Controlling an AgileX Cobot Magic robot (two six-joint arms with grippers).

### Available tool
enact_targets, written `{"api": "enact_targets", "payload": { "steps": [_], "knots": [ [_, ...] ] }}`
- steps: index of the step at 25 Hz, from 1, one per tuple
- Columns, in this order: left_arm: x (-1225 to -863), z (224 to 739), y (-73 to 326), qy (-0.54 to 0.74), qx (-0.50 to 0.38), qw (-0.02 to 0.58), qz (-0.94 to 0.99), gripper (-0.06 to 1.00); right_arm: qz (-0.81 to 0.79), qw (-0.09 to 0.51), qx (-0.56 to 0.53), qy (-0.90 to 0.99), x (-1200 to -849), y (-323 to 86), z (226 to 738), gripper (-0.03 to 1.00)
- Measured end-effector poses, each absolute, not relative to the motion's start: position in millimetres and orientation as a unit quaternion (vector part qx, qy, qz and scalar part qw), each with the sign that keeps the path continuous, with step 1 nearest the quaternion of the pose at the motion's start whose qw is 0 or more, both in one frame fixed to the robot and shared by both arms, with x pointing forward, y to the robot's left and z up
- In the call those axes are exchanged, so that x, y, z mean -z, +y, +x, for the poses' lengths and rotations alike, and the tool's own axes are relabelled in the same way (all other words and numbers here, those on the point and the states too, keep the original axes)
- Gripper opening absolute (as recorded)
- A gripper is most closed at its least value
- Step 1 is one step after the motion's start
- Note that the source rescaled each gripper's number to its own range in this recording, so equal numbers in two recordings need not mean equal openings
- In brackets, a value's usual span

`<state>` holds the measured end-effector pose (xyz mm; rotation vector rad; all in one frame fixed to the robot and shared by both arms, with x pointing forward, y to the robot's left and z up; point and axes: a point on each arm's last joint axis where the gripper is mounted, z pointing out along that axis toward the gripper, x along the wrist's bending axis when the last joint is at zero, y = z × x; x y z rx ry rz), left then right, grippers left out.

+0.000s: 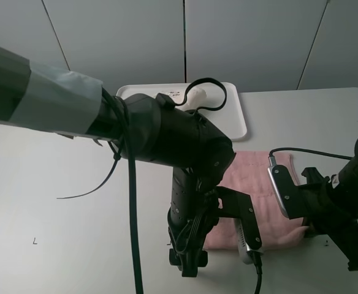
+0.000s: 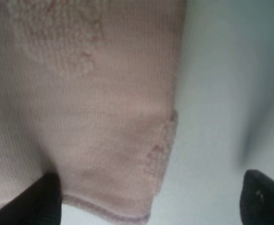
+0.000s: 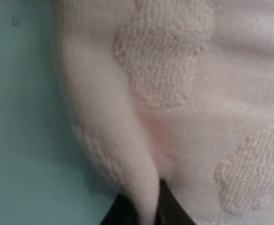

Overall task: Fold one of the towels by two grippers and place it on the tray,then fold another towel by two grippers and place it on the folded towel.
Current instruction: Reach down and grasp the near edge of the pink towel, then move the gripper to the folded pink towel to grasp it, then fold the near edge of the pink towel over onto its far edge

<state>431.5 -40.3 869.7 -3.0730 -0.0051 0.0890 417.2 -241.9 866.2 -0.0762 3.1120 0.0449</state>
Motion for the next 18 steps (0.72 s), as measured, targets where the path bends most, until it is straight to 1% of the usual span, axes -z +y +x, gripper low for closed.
{"api": "enact_targets", "payload": {
  "steps": [4, 6, 7, 8, 10, 12, 13, 14, 15, 18],
  "knots": [
    [-869.7, 431.5, -40.3, -0.002, -0.029, 0.034, -0.999, 0.97, -0.025, 0.014, -0.014, 0.999, -866.2, -242.0, 417.3, 0.01],
    [-869.7, 431.9, -40.3, 0.000, -0.027, 0.034, -0.999, 0.89, -0.026, 0.014, -0.014, 0.999, -866.2, -242.0, 417.3, 0.01],
    [-869.7, 432.1, -40.4, 0.000, -0.026, 0.033, -0.999, 0.81, -0.026, 0.014, -0.014, 0.999, -866.2, -242.0, 417.3, 0.01],
    [-869.6, 432.2, -40.6, 0.000, -0.025, 0.032, -0.999, 0.70, -0.026, 0.014, -0.014, 0.999, -866.2, -242.0, 417.3, 0.01],
    [-868.8, 432.9, -41.4, -0.003, -0.022, 0.028, -0.999, 0.48, -0.026, 0.014, -0.014, 0.999, -866.2, -242.0, 417.3, 0.01],
    [-868.7, 434.1, -43.2, -0.020, -0.015, 0.018, -1.000, 0.23, -0.026, 0.014, -0.014, 0.999, -866.2, -242.0, 417.3, 0.01],
    [-868.7, 434.6, -43.6, -0.028, -0.012, 0.016, -0.999, 0.12, -0.026, 0.014, -0.014, 0.999, -866.2, -242.0, 417.3, 0.01],
    [-868.7, 434.8, -43.9, -0.038, -0.011, 0.014, -0.999, 0.05, -0.025, 0.014, -0.014, 0.999, -866.2, -242.0, 417.3, 0.01],
    [-868.7, 435.3, -43.8, -0.044, -0.008, 0.015, -0.999, 0.02, -0.025, 0.013, -0.014, 1.000, -866.2, -242.0, 417.1, 0.01],
    [-868.7, 435.4, -44.0, -0.056, -0.007, 0.014, -0.998, 0.01, -0.014, 0.013, -0.017, 1.000, -867.3, -241.5, 416.8, 0.01]
  ]
}}
